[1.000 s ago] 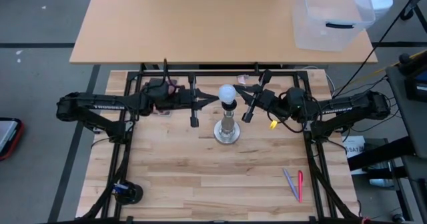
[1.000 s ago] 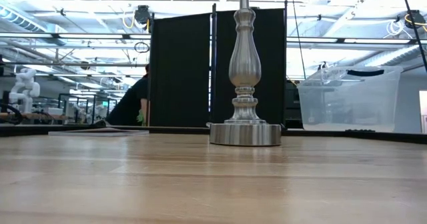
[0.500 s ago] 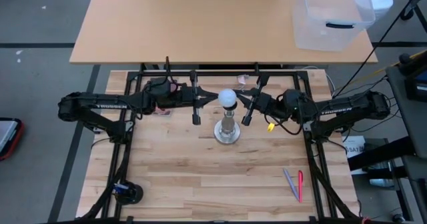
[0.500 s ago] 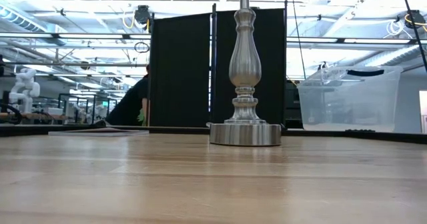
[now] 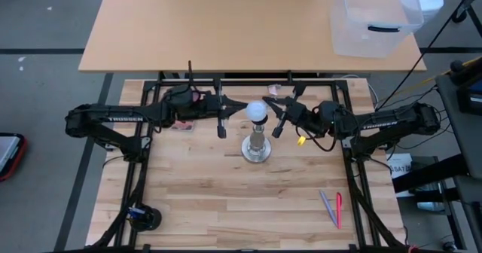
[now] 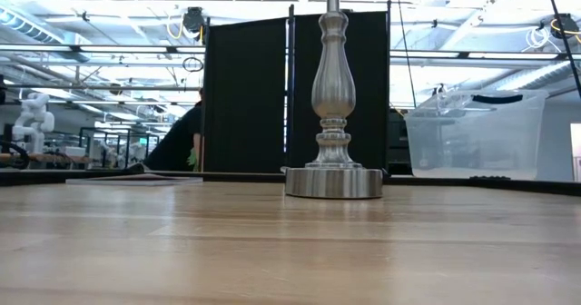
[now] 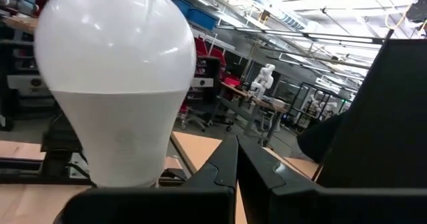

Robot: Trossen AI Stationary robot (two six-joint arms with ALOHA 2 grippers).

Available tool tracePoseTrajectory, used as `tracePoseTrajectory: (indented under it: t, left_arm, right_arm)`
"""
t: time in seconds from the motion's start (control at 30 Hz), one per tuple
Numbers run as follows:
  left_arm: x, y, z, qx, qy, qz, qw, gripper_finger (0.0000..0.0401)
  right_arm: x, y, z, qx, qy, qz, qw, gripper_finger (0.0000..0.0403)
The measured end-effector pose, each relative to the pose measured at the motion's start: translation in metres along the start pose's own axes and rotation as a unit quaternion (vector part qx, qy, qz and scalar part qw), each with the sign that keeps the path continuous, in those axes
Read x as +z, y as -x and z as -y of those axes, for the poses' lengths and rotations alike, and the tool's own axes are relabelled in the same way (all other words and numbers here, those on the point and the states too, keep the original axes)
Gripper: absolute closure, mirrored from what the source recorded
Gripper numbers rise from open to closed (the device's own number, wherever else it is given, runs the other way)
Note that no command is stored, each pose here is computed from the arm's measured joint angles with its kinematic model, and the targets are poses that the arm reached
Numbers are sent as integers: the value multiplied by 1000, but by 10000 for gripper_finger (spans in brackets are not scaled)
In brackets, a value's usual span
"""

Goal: Screw lightbulb
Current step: Insert the lightbulb into the silver lamp

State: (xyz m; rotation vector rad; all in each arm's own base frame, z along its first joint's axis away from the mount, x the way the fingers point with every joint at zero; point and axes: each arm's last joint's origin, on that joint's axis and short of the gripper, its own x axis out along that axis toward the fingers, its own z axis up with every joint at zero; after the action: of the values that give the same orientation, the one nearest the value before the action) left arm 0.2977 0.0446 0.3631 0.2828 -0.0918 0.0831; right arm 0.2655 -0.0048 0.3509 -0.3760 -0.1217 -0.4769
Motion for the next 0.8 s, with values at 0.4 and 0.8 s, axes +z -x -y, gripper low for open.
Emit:
tracePoseTrajectory:
  t: [0.4, 0.8]
  left_arm:
    - [17, 17, 9, -31, -23, 1, 999, 399]
    - [26, 14, 32, -77, -56, 48, 994, 399]
  right_arm:
    - [9, 3, -3, 11, 2, 41, 999, 403]
    - [14, 4, -1, 10, -1, 69, 998, 403]
